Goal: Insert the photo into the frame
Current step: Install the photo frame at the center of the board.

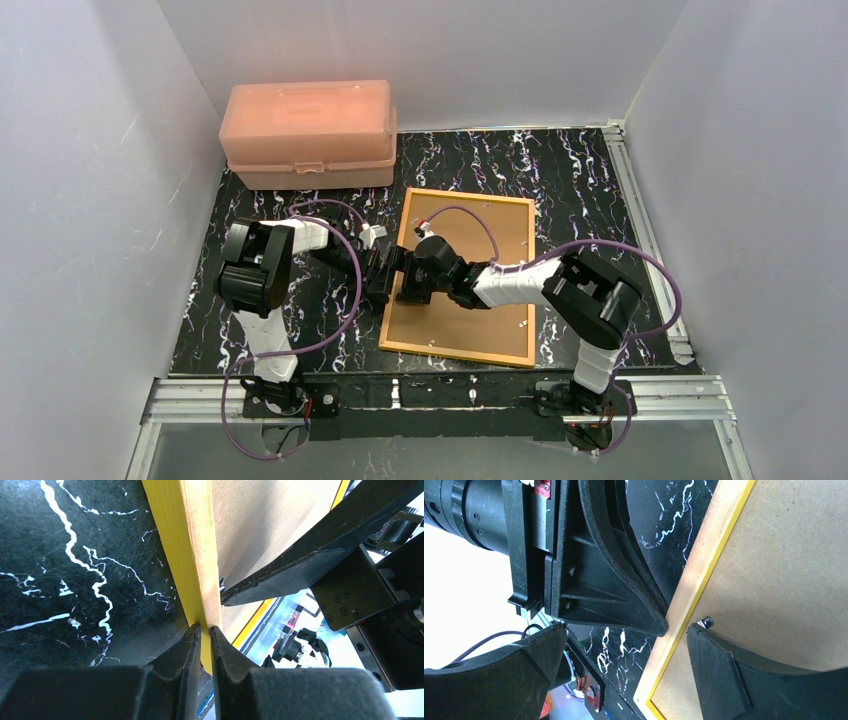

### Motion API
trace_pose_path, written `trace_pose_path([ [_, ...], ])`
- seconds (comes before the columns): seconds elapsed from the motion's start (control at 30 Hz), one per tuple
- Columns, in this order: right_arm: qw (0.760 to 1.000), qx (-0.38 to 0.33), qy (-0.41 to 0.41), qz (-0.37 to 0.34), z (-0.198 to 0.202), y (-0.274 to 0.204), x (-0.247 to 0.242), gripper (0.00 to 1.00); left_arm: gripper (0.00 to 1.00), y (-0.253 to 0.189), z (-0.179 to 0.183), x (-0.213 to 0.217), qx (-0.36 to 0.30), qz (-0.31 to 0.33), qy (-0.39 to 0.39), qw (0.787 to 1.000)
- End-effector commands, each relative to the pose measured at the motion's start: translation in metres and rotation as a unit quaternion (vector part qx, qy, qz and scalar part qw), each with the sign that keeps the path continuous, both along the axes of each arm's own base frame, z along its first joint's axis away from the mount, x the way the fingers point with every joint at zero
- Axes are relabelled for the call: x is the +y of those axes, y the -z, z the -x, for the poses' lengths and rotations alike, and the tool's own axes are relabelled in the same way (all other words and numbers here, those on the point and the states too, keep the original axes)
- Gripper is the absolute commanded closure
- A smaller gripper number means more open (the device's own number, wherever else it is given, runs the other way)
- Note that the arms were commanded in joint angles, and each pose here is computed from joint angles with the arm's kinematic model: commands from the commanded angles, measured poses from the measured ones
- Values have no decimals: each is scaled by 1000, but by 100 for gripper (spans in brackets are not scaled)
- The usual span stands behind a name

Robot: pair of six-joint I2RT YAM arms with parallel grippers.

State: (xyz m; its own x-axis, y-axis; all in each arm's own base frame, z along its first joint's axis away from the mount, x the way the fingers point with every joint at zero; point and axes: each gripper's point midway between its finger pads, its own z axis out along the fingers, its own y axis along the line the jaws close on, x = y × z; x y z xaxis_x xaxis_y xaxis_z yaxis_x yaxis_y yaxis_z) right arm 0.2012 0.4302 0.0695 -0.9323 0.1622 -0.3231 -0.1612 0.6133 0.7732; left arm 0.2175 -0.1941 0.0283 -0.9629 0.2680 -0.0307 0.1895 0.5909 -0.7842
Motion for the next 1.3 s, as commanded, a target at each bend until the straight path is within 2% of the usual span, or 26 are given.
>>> trace_pose_path([
  [0.0, 999, -26, 12, 18, -12, 13, -1, 1, 90, -2, 9, 0, 0, 4, 9, 1000],
  [0.23, 999, -47, 6, 0, -12, 8, -1, 1, 90, -2, 9, 0, 3, 5, 9, 1000],
  [0.4, 995, -92, -2, -47, -6, -29, -10, 1, 90, -3, 9, 0, 0, 4, 9, 1000],
  [0.63, 991, -86, -20, -99, 14, -39, -19, 1, 90, -5, 8, 1, 0, 2, 9, 1000],
  [0.77, 995, -71, -7, -76, 14, -22, -25, 1, 91, -5, 6, 0, -1, 4, 7, 1000],
  [1.27, 996, -83, 14, -12, 7, 13, -9, 1, 91, -5, 8, -2, 5, 10, 7, 1000],
])
